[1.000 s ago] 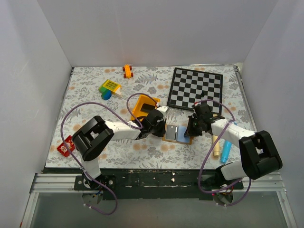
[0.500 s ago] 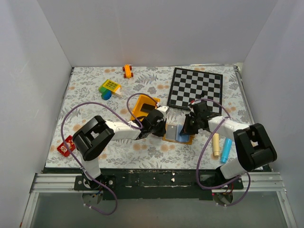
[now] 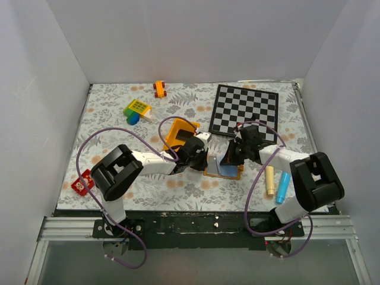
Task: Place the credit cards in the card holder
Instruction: Turn over the card slot in the card holder.
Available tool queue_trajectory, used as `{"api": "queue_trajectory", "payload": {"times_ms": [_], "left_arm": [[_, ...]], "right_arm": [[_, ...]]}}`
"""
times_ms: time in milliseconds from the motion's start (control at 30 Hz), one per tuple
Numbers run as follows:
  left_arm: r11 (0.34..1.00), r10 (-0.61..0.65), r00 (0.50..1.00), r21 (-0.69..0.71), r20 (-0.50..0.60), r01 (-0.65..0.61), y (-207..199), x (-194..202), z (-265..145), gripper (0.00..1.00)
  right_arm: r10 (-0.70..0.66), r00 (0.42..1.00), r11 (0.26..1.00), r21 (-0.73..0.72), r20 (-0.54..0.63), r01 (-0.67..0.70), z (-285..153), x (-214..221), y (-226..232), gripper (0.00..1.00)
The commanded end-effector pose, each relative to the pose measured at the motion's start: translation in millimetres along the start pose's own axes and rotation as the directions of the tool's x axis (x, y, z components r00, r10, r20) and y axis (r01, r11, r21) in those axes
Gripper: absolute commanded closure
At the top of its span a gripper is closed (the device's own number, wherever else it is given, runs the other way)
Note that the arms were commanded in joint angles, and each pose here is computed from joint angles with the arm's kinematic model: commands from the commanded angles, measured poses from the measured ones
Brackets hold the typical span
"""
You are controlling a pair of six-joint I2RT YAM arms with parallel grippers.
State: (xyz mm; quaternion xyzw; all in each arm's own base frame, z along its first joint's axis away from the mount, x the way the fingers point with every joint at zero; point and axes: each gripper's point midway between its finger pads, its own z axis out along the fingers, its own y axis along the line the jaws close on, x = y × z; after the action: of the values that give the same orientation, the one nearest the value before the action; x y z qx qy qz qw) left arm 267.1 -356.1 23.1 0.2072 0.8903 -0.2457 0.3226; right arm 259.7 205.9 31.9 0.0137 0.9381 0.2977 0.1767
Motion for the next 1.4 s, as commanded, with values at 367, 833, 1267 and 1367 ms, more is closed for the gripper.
{"api": "queue_trajectory", "payload": {"times_ms": [367, 833, 1267, 1367], "left_arm": [[1.0, -0.001, 0.999, -0.013, -0.05, 0.0, 6, 17, 3, 1.0], [1.0, 0.002, 0.999, -0.013, -0.048, -0.003, 5, 14, 3, 1.0], [1.0, -0.004, 0.999, -0.012, -0.047, 0.003, 4, 13, 4, 1.0], [1.0, -0.004, 0.999, -0.013, -0.046, 0.003, 5, 13, 5, 1.0]], "right_arm": [[-0.02, 1.0, 0.995, -0.099, -0.024, 0.017, 19, -3, 19, 0.99], [-0.06, 0.997, 0.986, -0.156, -0.042, 0.053, 28, -7, 41, 0.99], [-0.111, 0.979, 0.991, 0.1, 0.17, 0.095, -15, -48, 16, 0.99], [-0.089, 0.979, 0.976, 0.21, 0.182, 0.05, -27, -44, -7, 0.96]]}}
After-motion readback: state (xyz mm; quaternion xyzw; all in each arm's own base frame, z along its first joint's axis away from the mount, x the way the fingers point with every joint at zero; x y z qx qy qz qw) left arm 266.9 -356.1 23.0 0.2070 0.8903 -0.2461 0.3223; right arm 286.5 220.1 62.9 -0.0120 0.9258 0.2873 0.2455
